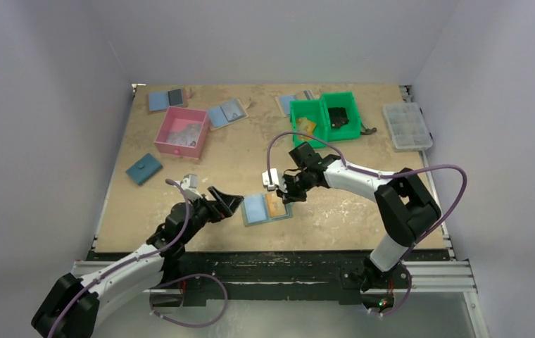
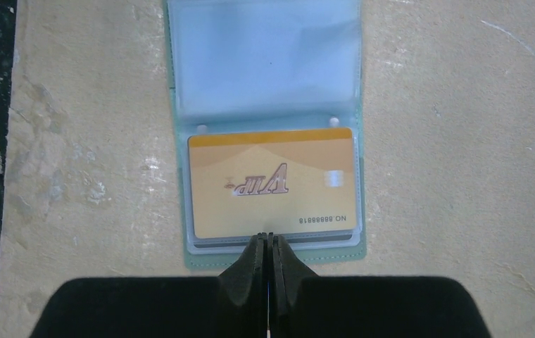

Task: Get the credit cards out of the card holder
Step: Remove the credit card from the card holder.

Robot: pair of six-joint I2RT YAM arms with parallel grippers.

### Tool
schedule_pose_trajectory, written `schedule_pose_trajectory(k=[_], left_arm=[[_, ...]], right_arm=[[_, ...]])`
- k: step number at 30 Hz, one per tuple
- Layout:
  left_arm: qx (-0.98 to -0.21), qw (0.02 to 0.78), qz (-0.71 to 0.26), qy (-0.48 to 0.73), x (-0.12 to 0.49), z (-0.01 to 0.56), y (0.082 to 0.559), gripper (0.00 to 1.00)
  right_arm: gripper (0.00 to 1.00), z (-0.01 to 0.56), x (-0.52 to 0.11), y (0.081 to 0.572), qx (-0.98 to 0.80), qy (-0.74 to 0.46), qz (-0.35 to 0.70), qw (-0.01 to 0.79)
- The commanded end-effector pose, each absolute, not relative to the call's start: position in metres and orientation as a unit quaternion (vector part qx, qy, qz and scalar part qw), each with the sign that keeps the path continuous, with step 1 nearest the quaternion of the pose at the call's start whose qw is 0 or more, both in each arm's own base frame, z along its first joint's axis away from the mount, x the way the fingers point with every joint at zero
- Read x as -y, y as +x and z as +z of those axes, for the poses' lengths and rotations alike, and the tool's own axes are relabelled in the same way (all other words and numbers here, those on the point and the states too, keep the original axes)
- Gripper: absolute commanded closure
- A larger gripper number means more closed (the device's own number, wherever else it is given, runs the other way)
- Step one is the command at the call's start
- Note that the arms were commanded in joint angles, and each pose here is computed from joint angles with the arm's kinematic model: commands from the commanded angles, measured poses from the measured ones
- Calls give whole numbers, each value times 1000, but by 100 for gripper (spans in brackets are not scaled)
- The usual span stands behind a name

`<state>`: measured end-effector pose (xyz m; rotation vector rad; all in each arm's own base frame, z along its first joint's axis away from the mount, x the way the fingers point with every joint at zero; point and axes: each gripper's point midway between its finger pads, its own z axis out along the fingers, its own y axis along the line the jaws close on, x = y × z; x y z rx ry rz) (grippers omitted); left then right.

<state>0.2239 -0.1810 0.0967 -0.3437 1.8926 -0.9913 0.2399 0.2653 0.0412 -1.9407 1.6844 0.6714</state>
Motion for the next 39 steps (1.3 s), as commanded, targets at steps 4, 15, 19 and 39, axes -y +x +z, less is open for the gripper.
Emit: schedule_pose_trajectory(k=[4,15,19,39], left_arm=[[-727,427,-530,-82,230,144,216,17],[-743,378,-549,-62,277,124,220,60],[-771,363,-517,-84,278,100,227,62],[-854,266,-421,-150,283,28,235,61]], right_arm=[[99,39,-271,251,-620,-712,227,241],[100,32,-276,258,-687,-657,238,199],[100,29,-276,258,-693,-653,235,193],[100,22,-275,255,-707,-642,242,170]])
